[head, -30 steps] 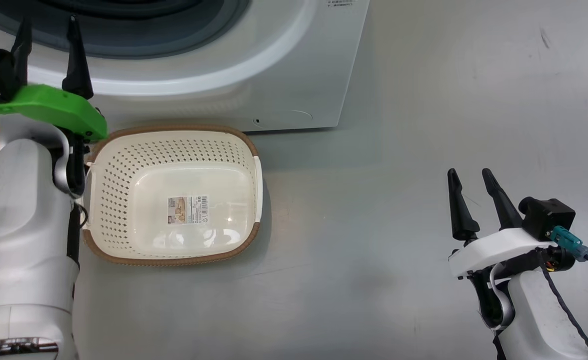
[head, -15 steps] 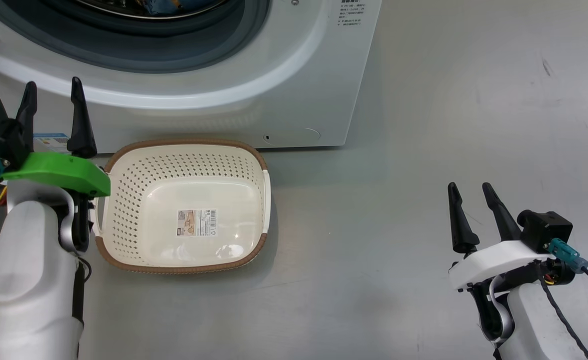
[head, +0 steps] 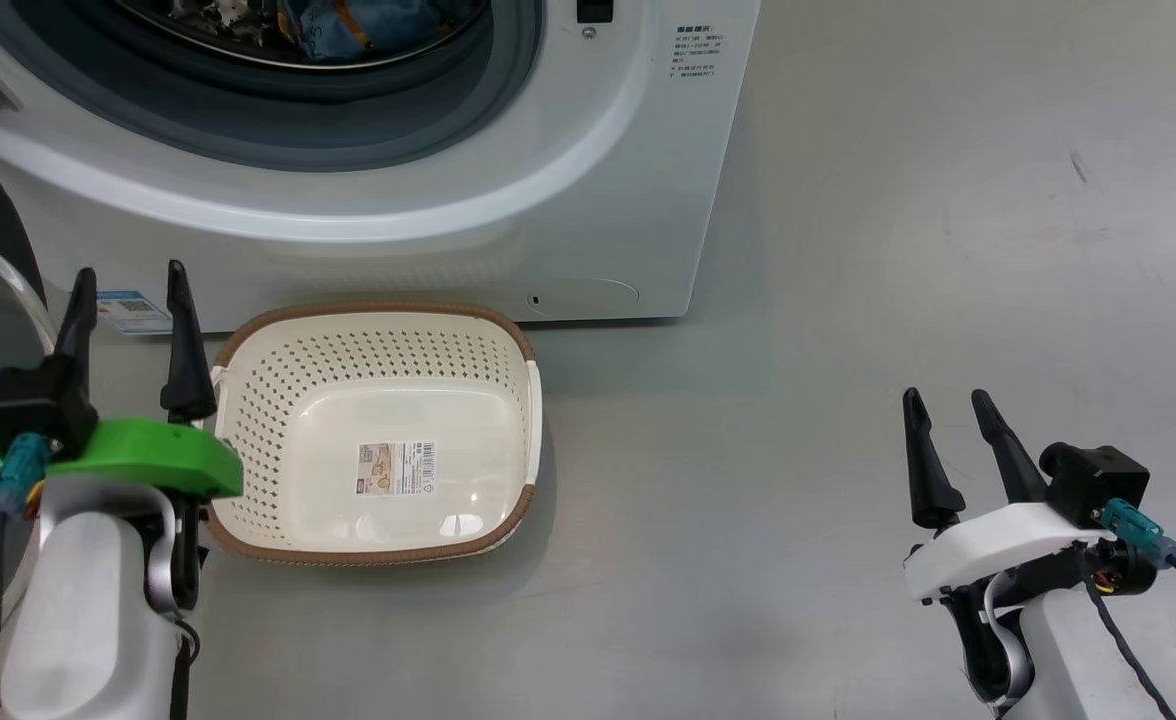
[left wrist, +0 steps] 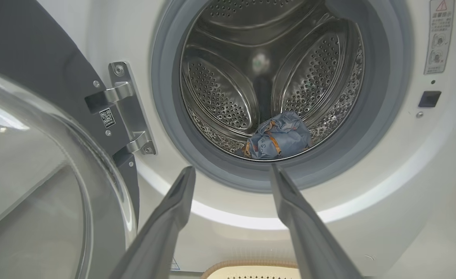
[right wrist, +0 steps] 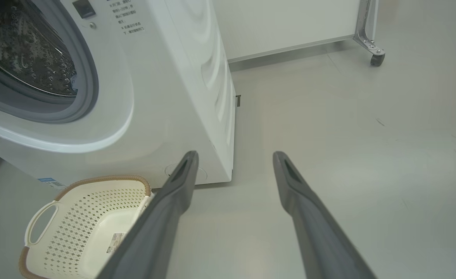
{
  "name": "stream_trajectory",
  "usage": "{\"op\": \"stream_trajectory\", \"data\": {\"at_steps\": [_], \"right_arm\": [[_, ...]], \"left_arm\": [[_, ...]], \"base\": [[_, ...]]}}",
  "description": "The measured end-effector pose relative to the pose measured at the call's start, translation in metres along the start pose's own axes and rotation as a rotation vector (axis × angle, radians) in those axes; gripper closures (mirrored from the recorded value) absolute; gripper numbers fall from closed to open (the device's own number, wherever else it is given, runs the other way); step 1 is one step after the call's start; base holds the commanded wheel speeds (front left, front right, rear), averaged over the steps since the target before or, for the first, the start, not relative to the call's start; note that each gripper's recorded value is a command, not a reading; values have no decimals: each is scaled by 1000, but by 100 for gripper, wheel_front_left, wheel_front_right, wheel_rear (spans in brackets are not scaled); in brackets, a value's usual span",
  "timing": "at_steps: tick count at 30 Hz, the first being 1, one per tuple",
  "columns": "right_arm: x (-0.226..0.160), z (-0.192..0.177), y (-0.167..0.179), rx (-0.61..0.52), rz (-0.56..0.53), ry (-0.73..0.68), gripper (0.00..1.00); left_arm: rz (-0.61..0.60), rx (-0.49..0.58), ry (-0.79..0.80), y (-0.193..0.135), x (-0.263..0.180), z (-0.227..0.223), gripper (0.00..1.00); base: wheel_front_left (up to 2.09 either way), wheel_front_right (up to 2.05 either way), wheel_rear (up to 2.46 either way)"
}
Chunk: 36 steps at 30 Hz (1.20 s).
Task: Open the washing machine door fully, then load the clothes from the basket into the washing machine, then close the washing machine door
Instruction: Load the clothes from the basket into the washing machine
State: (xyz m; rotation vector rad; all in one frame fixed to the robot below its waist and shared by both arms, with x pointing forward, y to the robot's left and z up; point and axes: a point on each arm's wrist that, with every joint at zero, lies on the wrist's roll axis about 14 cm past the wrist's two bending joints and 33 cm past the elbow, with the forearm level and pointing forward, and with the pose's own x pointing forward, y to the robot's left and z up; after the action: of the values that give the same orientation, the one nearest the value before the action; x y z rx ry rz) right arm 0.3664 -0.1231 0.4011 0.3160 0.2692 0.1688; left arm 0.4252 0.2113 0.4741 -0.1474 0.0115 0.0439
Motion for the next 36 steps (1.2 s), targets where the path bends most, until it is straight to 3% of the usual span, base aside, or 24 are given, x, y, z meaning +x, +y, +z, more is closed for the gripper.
{"op": "stream_trajectory", "data": {"at_steps": [3,13,36], "right_arm": [[-5,2,-3,-3,-9,-8,0],[-14,24,-7,-46,-13,-72,0],[-44,48,9,-105,31,-167,0]], "left_arm": [[-23,49,31,-4,-16,-9,0],[-18,43,94,-3,-59,-28,0],[-28,39,38,-9,-102,-11,0]], "base": [[0,0,0],[0,0,0],[0,0,0]]}}
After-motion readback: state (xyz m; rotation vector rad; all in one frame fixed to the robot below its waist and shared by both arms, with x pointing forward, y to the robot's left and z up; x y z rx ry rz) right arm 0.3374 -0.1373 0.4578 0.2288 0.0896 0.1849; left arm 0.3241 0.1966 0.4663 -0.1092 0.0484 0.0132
